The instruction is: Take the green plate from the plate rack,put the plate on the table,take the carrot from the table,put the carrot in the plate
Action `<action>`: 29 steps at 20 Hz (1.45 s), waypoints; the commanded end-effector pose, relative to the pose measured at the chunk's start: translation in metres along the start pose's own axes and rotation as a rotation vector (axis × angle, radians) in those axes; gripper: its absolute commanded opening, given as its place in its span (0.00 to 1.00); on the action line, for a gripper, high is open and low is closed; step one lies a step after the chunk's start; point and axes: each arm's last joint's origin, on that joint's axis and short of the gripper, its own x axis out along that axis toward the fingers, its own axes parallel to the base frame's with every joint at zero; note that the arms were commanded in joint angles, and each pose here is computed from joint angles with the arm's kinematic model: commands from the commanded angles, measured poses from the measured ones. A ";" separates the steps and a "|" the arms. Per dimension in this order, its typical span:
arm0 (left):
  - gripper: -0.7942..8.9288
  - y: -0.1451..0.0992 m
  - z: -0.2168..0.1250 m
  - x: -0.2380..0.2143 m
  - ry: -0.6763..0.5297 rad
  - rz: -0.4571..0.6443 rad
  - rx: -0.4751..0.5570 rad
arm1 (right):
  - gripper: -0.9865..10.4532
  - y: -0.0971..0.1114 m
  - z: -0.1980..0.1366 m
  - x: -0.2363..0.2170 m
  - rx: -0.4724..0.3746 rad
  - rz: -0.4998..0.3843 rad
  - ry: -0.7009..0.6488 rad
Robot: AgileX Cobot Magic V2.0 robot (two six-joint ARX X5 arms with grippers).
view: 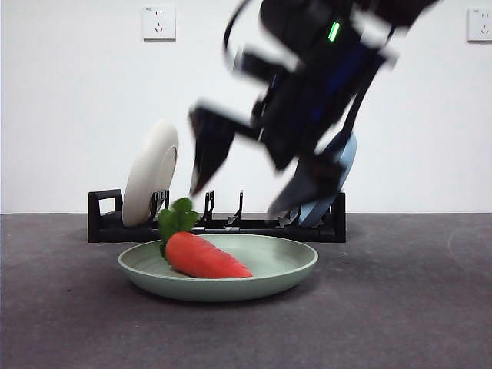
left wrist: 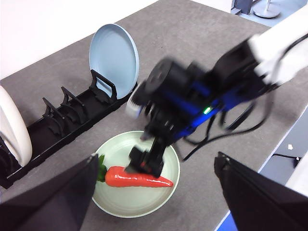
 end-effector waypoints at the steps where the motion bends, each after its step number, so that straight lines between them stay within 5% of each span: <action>1: 0.50 -0.001 -0.001 0.001 0.006 0.000 0.010 | 0.56 0.006 0.005 -0.047 0.013 0.004 -0.007; 8: 0.50 0.000 -0.007 0.000 0.061 0.009 0.035 | 0.55 0.012 -0.019 -0.199 0.014 0.028 -0.095; 14: 0.50 0.001 -0.010 0.000 0.091 0.005 0.021 | 0.55 0.000 -0.090 -0.296 0.050 0.042 -0.133; 18: 0.44 -0.001 -0.010 0.000 0.109 -0.074 0.003 | 0.33 -0.008 -0.126 -0.316 0.063 0.017 -0.043; 21: 0.09 -0.003 -0.011 0.000 0.123 -0.116 0.002 | 0.09 -0.010 -0.135 -0.317 0.069 -0.004 0.028; 29: 0.08 -0.002 -0.014 0.000 0.150 -0.120 0.009 | 0.09 -0.009 -0.133 -0.316 0.068 -0.008 0.024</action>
